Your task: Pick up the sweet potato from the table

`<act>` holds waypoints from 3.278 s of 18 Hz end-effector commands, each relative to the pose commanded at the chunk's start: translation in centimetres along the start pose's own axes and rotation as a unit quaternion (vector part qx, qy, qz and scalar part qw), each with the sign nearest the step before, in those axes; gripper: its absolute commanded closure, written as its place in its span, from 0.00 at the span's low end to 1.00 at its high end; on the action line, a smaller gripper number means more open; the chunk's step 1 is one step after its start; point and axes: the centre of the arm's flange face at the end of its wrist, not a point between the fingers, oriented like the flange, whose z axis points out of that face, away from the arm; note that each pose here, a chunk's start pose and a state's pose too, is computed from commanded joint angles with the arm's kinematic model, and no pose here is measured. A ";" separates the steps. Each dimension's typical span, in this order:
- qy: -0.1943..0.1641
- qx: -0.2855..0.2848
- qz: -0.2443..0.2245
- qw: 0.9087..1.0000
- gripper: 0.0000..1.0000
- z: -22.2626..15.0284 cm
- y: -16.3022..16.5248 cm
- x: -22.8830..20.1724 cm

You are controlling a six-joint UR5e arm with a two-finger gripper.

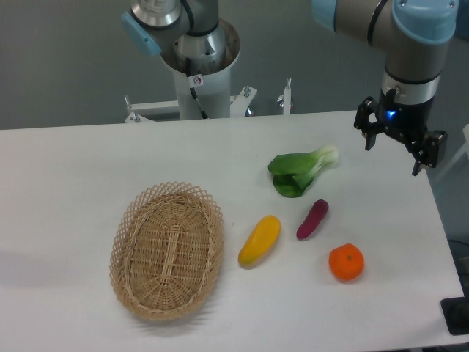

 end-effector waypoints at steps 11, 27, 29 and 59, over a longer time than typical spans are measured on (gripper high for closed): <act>0.005 0.001 -0.002 1.000 0.00 0.6 -0.6 0.1; 0.031 0.000 0.000 1.000 0.00 3.8 -0.7 0.2; 0.036 0.000 0.001 0.999 0.00 4.4 -0.8 0.2; 0.037 0.045 -0.086 0.995 0.00 17.9 -1.6 4.0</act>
